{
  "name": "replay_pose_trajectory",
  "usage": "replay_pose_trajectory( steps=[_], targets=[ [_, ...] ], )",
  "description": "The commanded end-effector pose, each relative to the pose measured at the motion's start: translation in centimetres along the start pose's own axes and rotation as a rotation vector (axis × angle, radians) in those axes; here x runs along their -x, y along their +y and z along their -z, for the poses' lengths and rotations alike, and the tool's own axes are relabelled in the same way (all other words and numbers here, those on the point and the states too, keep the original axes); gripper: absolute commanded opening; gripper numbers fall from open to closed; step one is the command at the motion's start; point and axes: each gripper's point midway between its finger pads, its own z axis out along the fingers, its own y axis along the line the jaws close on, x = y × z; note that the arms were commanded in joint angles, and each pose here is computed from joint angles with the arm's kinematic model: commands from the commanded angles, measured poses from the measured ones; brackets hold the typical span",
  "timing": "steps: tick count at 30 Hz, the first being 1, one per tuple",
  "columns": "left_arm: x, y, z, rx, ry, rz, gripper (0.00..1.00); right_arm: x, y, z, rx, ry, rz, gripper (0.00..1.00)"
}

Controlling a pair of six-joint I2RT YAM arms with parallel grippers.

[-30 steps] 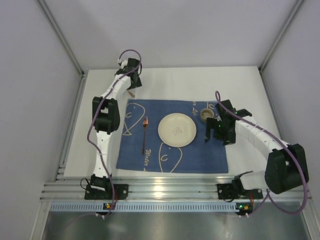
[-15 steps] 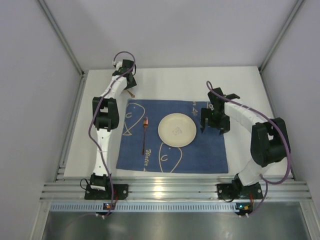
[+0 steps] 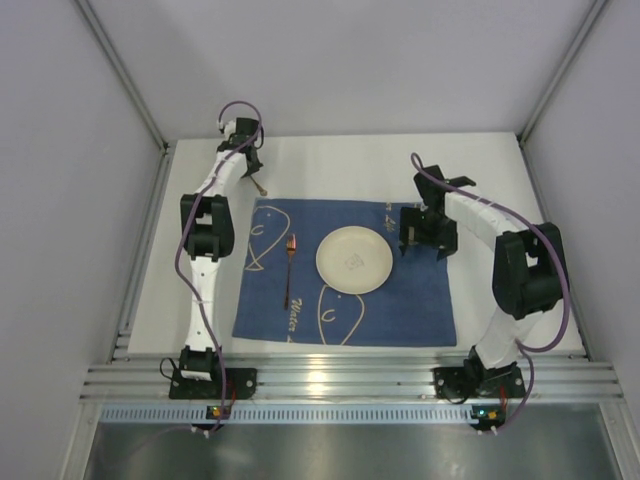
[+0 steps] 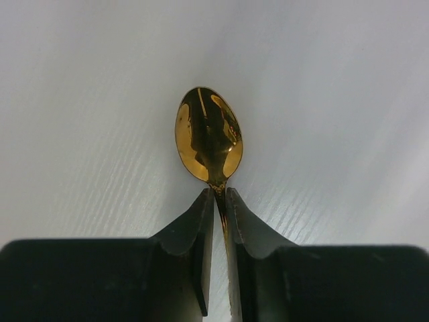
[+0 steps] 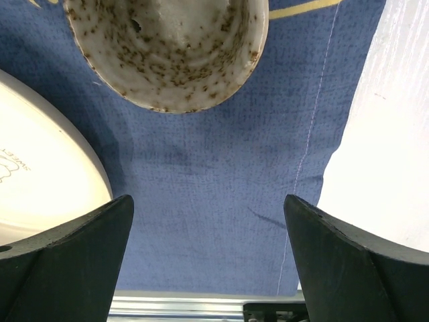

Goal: Set the dinner table for one person

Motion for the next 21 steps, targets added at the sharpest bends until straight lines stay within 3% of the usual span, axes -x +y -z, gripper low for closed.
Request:
replay_pose_trajectory(
  steps=[1,7,13,17,21],
  targets=[
    [-4.2,0.4,-2.0,0.0,0.114,-0.019,0.16,0.6,-0.4,0.8,0.0,-0.011,-0.002,0.94],
    [-4.3,0.3,-2.2,-0.003,0.118,-0.018,0.0,0.2,-0.8,1.0,0.01,-0.021,-0.01,0.94],
    [-3.5,-0.7,-1.4,-0.058,0.111,-0.032,0.0,-0.2,-0.6,1.4,0.042,-0.028,-0.008,0.94],
    [-1.6,-1.5,2.1,-0.138,0.083,0.01,0.0,1.3,0.0,3.1,0.061,-0.087,-0.001,0.94],
    [4.8,-4.4,8.9,-0.331,-0.017,0.154,0.0,2.9,1.0,4.5,0.098,-0.114,-0.001,0.94]
  ],
)
